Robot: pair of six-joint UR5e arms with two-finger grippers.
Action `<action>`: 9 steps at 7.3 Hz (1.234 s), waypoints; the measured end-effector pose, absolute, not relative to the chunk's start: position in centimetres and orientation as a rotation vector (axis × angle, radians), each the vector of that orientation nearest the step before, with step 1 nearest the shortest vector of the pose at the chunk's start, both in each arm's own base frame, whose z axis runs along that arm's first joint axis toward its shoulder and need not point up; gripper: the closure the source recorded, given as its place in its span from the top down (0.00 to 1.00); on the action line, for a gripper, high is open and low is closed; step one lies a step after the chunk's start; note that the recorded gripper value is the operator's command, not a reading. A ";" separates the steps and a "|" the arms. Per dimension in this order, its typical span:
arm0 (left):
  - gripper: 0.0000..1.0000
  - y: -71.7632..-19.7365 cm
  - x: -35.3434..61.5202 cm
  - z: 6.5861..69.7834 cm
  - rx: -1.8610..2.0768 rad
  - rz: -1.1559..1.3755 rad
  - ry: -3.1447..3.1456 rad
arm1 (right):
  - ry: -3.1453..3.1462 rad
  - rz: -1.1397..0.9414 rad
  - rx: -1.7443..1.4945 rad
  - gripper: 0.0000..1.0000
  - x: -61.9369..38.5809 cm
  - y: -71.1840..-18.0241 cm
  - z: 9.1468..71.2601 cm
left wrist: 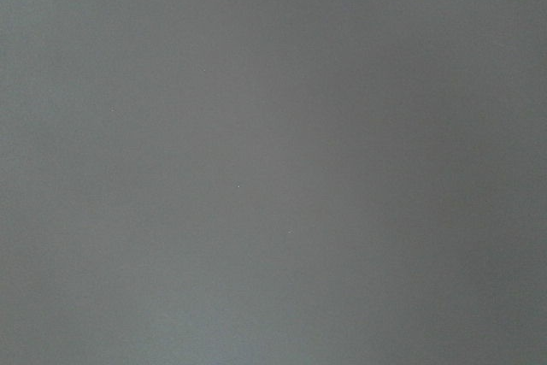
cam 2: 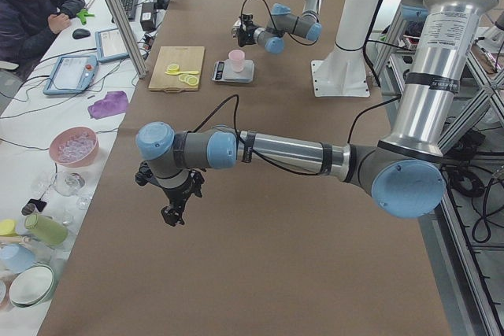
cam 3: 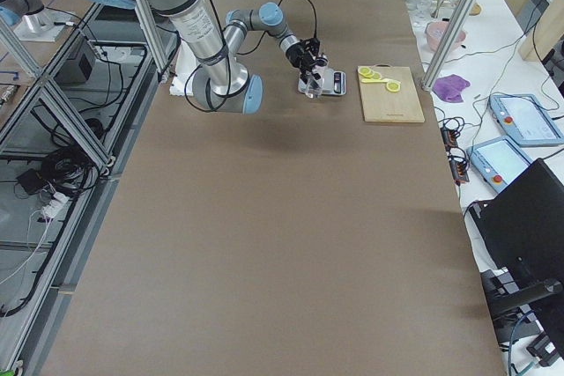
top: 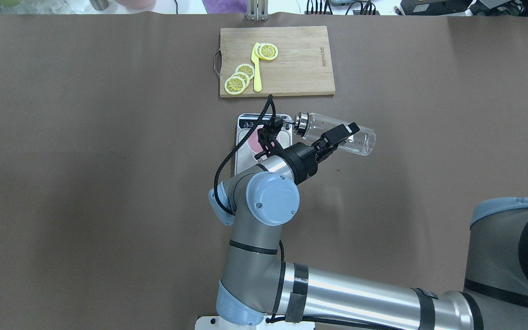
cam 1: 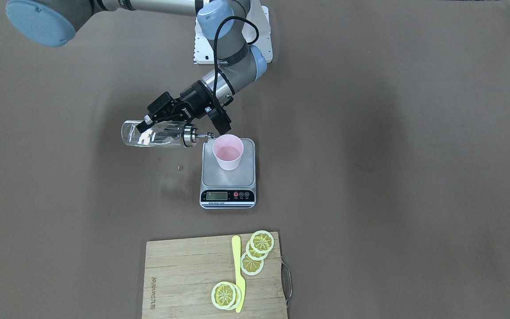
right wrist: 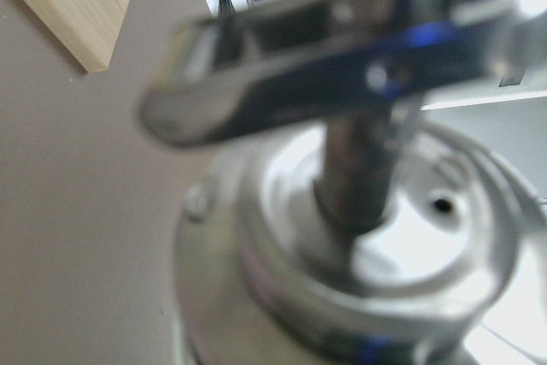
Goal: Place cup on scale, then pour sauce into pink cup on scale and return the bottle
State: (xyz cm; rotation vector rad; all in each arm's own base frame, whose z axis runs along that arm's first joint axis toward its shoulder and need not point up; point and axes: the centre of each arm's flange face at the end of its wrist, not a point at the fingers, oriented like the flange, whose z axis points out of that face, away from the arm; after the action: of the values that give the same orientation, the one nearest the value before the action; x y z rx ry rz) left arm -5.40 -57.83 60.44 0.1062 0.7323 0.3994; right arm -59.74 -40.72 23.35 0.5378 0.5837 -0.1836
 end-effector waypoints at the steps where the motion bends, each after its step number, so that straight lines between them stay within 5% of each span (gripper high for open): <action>1: 0.98 -57.8 -5.4 60.5 0.106 0.400 0.732 | 0.604 -0.190 0.530 0.00 -59.9 -40.8 23.6; 9: 0.98 -57.6 -5.4 60.6 0.105 0.400 0.733 | 0.773 -0.250 0.436 0.00 -60.3 -40.7 23.6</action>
State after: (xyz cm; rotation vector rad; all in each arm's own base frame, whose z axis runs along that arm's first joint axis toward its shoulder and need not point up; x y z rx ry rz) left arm -5.40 -57.64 60.56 0.1050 0.7327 0.3999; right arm -60.26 -40.70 23.64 0.4364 0.7730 -0.2504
